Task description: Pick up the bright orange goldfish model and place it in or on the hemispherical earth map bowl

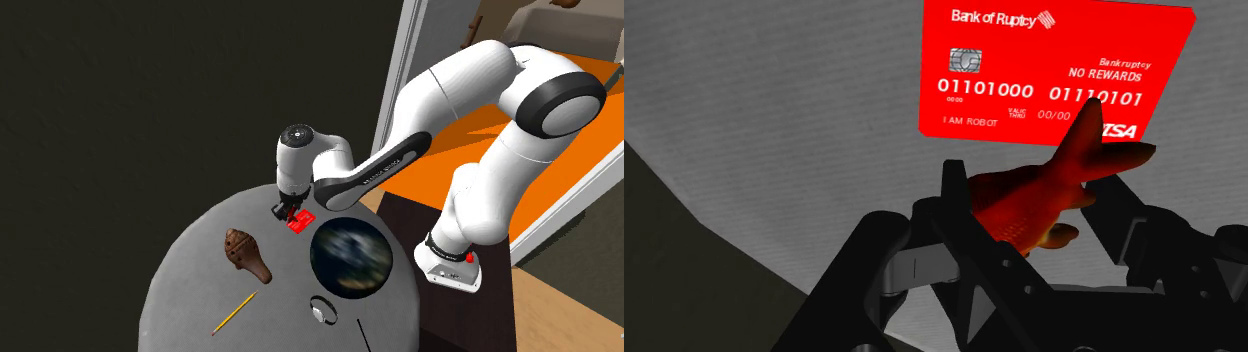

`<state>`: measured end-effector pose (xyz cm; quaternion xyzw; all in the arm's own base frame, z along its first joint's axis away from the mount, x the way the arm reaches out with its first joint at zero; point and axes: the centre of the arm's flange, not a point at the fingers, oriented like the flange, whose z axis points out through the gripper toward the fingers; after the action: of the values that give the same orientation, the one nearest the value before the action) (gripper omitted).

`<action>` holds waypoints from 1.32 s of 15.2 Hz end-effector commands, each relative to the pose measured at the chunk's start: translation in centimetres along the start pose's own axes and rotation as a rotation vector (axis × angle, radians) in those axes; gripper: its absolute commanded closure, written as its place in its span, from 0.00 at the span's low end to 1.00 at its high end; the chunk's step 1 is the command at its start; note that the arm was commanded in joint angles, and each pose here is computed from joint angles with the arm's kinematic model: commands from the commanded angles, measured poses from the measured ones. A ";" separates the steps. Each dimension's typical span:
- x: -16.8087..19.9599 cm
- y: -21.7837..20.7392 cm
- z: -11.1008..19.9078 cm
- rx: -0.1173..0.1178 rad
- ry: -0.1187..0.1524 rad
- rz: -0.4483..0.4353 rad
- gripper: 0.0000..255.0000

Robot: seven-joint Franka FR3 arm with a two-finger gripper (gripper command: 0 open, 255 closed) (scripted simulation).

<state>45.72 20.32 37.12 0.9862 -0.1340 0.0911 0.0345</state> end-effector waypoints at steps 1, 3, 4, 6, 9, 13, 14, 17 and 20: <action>0.0 0.0 0.0 -0.001 -0.001 0.000 1.00; 0.1 0.0 -0.5 0.000 -0.001 0.000 1.00; 0.2 0.1 -1.0 0.000 -0.001 0.000 1.00; 0.4 0.1 -2.0 0.000 -0.001 0.000 1.00; 0.7 0.2 -3.6 0.000 -0.001 0.000 1.00; 1.1 0.3 -5.6 0.000 -0.001 0.000 1.00; 1.2 0.3 -6.2 0.000 -0.001 0.000 1.00; 1.5 0.4 -7.7 0.000 -0.001 0.000 1.00; 1.8 0.4 -9.3 0.000 -0.001 0.000 1.00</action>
<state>45.80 20.35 46.11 0.9862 -0.1340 0.0910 0.0346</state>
